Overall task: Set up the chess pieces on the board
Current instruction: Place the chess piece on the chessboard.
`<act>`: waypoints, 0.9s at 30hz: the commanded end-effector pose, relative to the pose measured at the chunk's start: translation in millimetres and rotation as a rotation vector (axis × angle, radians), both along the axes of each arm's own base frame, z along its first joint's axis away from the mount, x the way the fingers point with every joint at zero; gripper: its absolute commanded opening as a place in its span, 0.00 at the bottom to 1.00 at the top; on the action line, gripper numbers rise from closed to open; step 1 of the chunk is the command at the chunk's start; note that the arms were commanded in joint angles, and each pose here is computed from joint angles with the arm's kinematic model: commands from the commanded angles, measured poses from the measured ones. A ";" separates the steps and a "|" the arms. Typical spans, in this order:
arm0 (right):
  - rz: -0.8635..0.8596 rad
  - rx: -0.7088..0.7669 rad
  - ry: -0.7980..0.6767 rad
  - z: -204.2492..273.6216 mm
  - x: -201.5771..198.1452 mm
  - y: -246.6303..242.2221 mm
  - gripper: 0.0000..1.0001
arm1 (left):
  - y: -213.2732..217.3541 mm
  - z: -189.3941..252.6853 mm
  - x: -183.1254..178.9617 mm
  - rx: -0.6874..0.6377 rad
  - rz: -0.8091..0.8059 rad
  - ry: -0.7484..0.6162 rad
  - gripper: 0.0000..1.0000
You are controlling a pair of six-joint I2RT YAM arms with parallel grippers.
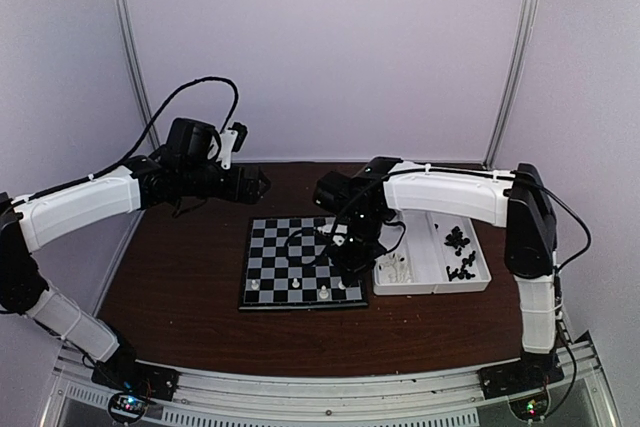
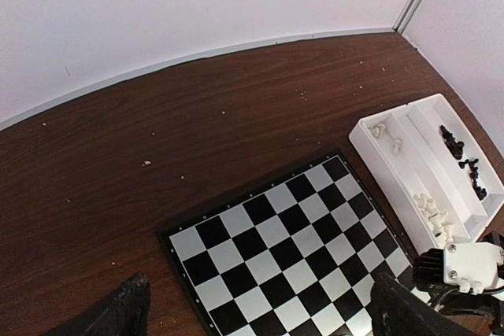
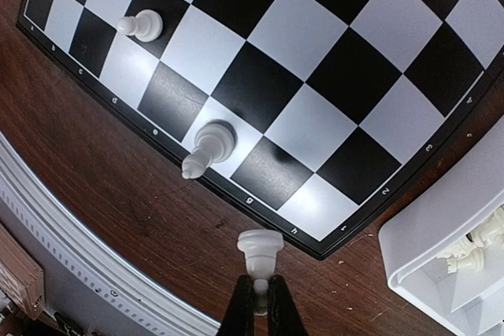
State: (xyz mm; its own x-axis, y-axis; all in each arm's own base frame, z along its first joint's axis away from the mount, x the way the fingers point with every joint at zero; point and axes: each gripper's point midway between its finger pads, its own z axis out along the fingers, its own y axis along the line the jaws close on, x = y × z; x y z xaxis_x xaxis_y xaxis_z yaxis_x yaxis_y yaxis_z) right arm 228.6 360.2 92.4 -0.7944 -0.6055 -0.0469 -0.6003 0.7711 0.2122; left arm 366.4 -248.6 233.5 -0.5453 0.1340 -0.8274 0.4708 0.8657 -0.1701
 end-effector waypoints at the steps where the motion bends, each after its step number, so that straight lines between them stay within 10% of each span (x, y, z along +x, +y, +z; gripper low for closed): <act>1: 0.024 -0.032 -0.007 -4.9 -1.7 1.8 0.00 | 4.8 9.8 3.5 0.009 0.017 -0.054 0.98; 27: 0.037 -0.069 0.007 -29.5 3.0 10.3 0.04 | 4.5 3.2 4.9 0.026 0.016 -0.043 0.98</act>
